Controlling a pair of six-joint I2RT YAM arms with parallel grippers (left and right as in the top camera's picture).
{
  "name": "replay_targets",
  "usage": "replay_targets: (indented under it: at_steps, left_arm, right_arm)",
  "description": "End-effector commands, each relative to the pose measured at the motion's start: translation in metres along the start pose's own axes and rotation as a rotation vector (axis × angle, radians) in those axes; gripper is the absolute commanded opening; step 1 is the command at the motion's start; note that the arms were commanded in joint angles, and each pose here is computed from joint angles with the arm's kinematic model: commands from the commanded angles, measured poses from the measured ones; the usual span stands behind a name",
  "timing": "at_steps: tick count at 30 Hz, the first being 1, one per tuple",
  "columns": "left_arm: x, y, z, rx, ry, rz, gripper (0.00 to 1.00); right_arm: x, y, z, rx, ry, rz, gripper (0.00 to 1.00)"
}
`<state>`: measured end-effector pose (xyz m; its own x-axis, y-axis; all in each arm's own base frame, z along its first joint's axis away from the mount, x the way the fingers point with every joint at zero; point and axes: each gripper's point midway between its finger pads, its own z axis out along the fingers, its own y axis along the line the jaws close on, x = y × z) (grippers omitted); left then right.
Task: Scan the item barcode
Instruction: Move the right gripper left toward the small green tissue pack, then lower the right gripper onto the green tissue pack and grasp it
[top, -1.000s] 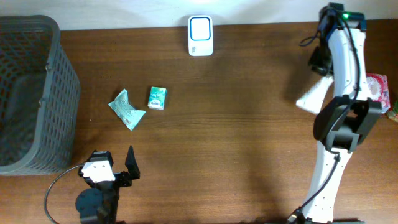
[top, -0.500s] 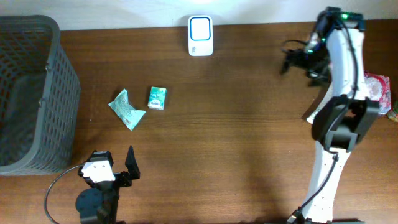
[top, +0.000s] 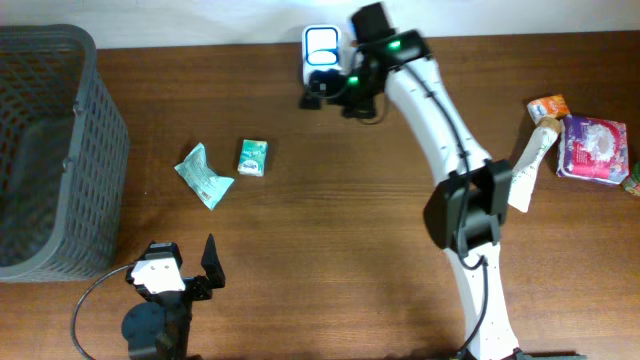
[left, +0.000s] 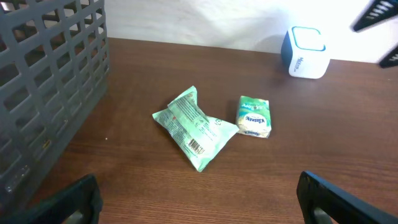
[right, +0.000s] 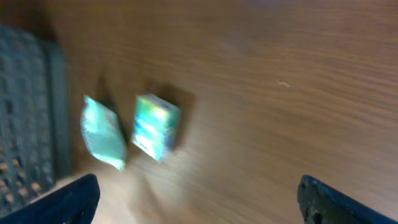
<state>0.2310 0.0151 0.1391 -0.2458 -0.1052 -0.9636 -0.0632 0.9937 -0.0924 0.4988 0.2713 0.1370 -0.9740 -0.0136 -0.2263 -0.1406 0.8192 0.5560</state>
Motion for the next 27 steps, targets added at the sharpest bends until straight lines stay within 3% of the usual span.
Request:
replay_targets:
  at_steps: [1, 7, 15, 17, 21, 27]
  left_arm:
    - [0.001, 0.002, 0.0, -0.01, 0.003, -0.01, 0.99]
    - [0.001, 0.002, 0.0, -0.01, 0.003, -0.01, 0.99]
    - [0.001, 0.002, 0.0, -0.01, 0.003, -0.01, 0.99]
    - [0.001, 0.002, 0.0, -0.01, 0.003, -0.01, 0.99]
    - [0.001, 0.002, 0.0, -0.01, 0.003, -0.01, 0.99]
    - [0.001, 0.002, 0.0, -0.01, 0.003, -0.01, 0.99]
  right_arm:
    - [0.011, 0.02, 0.04, 0.02, 0.008, 0.05, 0.99]
    - [0.043, 0.052, 0.101, 0.1, 0.021, -0.074, 0.93]
    - [0.08, 0.049, 0.146, 0.335, 0.0, -0.185, 0.62]
    - [0.084, 0.045, 0.151, 0.344, 0.017, -0.183, 0.6]
    - [0.087, 0.005, 0.137, 0.51, 0.04, -0.159, 0.5]
    - [0.075, -0.058, 0.063, 0.803, 0.063, -0.105, 0.5]
